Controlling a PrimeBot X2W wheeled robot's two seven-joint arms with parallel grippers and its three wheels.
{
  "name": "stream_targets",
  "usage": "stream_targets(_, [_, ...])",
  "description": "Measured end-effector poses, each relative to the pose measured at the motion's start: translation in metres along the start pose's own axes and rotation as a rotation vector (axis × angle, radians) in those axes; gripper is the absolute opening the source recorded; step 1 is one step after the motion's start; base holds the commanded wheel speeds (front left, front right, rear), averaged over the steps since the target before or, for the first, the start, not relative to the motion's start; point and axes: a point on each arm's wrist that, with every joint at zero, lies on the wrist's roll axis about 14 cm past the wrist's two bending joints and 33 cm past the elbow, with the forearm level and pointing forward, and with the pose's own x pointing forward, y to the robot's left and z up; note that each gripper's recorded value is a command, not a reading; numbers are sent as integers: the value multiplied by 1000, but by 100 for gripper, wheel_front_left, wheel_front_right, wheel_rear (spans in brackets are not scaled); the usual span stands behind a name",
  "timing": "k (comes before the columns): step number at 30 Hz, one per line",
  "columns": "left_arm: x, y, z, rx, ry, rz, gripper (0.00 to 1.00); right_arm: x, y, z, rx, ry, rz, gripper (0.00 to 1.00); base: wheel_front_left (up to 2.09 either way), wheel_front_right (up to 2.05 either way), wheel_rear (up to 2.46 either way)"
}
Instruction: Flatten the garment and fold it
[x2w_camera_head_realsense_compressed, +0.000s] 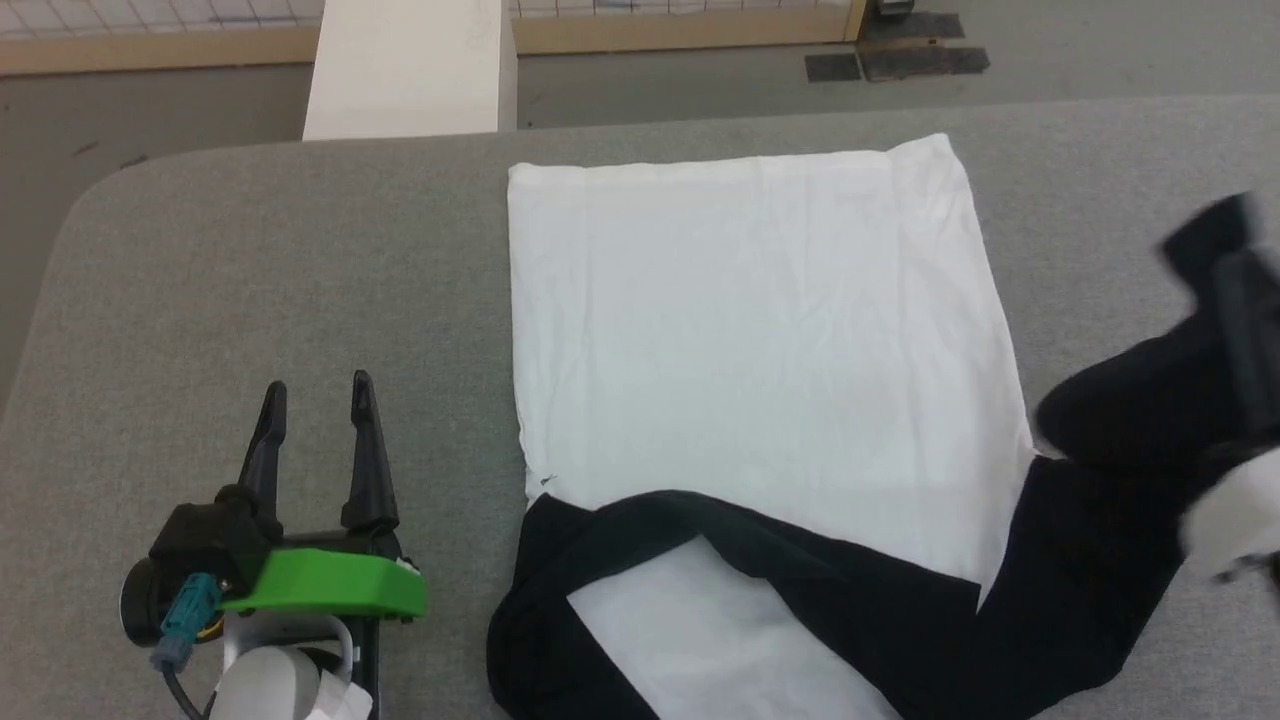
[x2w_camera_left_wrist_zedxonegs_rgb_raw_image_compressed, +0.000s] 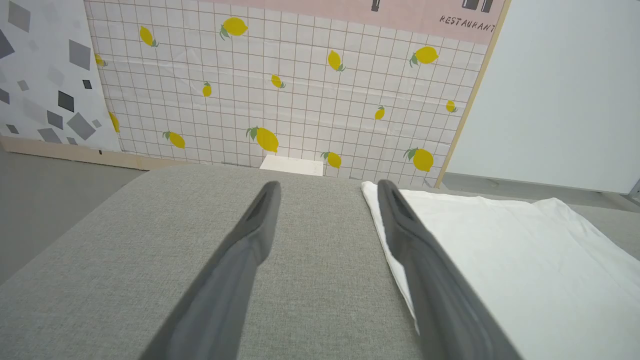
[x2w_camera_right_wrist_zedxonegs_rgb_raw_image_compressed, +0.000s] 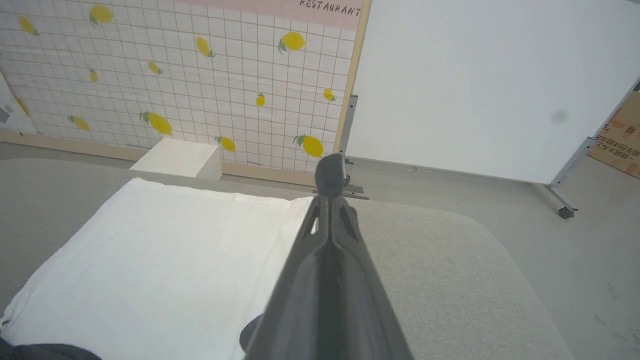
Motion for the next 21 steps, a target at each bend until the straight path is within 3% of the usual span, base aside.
stream_targets(4, [0, -3, 1, -5, -1, -9, 100, -4, 62, -8, 9, 36, 185, 0, 0, 0, 0])
stream_targets(12, [-2, 1, -5, -7, 16, -3, 100, -13, 178, -76, 53, 243, 529, 0, 0, 0, 0])
stream_targets(21, [-5, 5, -9, -7, 30, 5, 100, -22, 254, -139, -25, 411, 741, 0, 0, 0, 0])
